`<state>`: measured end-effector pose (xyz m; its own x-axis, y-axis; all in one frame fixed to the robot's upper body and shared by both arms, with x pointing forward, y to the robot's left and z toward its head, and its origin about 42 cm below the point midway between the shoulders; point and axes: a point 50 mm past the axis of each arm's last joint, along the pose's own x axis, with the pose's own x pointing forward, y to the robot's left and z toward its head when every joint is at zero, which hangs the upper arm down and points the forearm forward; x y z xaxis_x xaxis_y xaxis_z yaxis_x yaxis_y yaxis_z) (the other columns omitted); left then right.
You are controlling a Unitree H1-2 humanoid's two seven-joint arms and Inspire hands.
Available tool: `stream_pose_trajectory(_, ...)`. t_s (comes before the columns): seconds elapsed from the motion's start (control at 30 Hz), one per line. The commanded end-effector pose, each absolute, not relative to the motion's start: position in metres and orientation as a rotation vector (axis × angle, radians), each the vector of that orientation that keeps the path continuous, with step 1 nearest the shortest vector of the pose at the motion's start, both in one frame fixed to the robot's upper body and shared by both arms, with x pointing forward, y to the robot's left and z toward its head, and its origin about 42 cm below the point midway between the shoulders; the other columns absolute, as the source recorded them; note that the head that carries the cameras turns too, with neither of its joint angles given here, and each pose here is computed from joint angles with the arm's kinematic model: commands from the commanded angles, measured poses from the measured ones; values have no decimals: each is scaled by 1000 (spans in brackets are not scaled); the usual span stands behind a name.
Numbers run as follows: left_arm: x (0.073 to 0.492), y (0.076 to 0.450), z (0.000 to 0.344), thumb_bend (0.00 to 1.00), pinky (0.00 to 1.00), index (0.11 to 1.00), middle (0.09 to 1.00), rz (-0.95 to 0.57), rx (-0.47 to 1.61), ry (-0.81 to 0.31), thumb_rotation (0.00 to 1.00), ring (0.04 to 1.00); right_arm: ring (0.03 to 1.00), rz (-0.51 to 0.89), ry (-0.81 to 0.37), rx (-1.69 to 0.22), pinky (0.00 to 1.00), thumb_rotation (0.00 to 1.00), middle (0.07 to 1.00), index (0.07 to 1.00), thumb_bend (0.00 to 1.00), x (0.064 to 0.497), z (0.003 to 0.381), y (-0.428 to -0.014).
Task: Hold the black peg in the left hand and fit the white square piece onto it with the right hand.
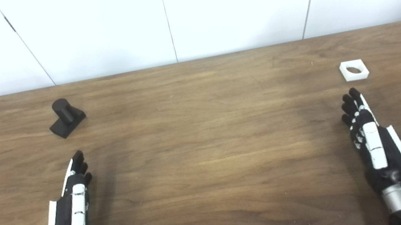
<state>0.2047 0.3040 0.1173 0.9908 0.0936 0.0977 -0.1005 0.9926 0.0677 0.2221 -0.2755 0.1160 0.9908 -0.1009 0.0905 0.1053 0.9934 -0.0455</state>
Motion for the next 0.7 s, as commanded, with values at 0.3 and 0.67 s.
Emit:
stream_pose_trajectory(0.3, 207, 308, 120, 395, 1000, 978, 1000, 91, 88, -109, 881, 1000, 990, -106, -90, -32, 992, 1000, 982, 1000, 489, 212, 110, -272)
stream_pose_trajectory(0.67, 204, 299, 118, 392, 1000, 967, 996, 96, 80, -108, 867, 998, 994, -120, -79, -35, 1000, 1000, 976, 1000, 509, 210, 106, -277)
